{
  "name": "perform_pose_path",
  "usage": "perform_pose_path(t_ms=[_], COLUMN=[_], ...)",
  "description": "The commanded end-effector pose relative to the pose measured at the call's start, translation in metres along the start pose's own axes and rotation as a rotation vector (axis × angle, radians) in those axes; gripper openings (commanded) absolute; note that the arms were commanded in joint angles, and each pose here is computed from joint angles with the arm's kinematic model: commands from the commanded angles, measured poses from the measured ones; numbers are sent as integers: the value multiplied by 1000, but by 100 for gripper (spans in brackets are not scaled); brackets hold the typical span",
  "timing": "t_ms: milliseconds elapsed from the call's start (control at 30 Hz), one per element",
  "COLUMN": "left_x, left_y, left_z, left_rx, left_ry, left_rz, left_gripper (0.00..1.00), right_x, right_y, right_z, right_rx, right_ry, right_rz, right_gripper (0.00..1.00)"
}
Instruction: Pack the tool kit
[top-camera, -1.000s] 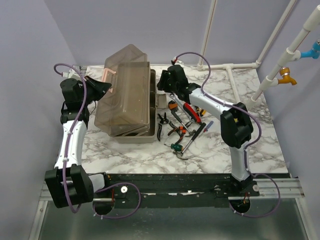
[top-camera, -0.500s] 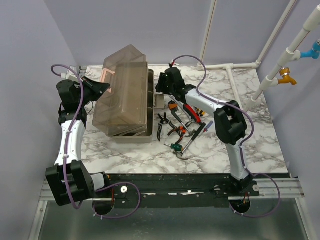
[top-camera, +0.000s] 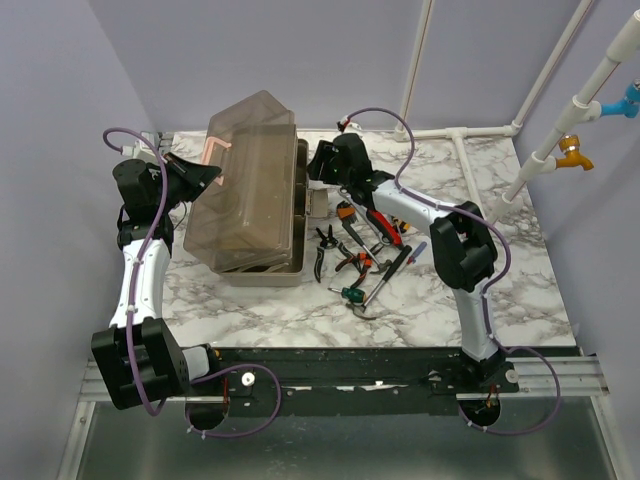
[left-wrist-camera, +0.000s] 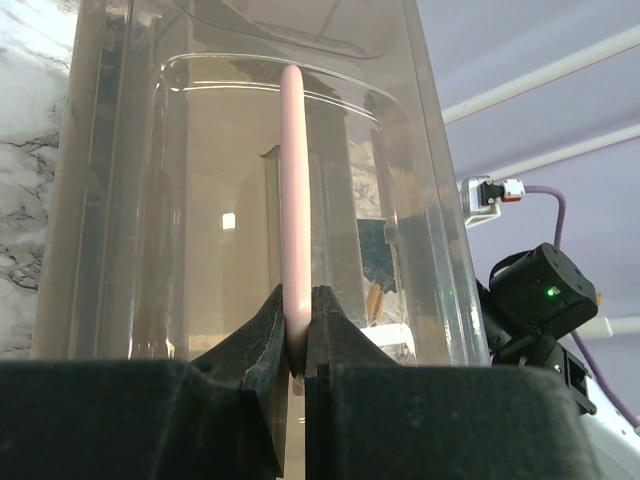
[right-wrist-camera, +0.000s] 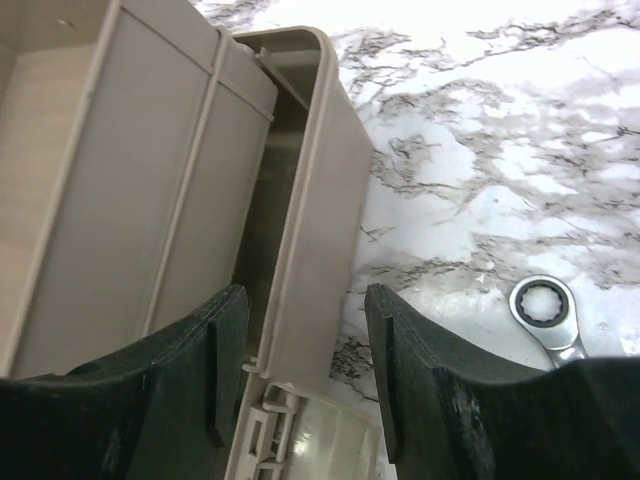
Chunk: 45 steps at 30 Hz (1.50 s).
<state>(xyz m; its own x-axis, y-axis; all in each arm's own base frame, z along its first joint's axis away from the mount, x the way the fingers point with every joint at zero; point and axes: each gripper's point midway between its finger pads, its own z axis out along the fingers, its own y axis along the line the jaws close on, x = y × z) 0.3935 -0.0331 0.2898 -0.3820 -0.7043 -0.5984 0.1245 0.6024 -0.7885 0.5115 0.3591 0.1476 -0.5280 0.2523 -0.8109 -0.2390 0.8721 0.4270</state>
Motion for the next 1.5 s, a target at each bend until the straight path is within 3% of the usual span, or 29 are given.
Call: perform_pose_path(t_ms=[0,267,400,500,667,933,1167,1467], left_x=[-22,-24,-27,-33,-50,-64,-70,-68], left_y=[-28,-26,-28,-28,-18,20,38,86], left_z=[-4,-3,-5,-9,-21,-34,-42,-57], left_rx=[106,106,112,114,126,151,96,-104], left_ry=[-60,-55,-59,-68,-111,-172,-198,-237], left_rz=[91,91,90,85,32,-137,-149,-145], left_gripper=[0,0,0,0,0,0,0,0], right_x=[-12,25,36,34,17,-1,-7,-11], right_y=[24,14,-1,-16,-42,-67,-93,-104], right_z=[-1,24,28,25,11,-8,-17,-24], right_rx=[-100,-66,11,88,213,206,237,241], right_ry=[-24,78,115,106,88,122,149,154], right_rz=[-8,-9,-25,-57,-118,-110,-88,-72], right_gripper=[57,56,33,28,4,1,1,1])
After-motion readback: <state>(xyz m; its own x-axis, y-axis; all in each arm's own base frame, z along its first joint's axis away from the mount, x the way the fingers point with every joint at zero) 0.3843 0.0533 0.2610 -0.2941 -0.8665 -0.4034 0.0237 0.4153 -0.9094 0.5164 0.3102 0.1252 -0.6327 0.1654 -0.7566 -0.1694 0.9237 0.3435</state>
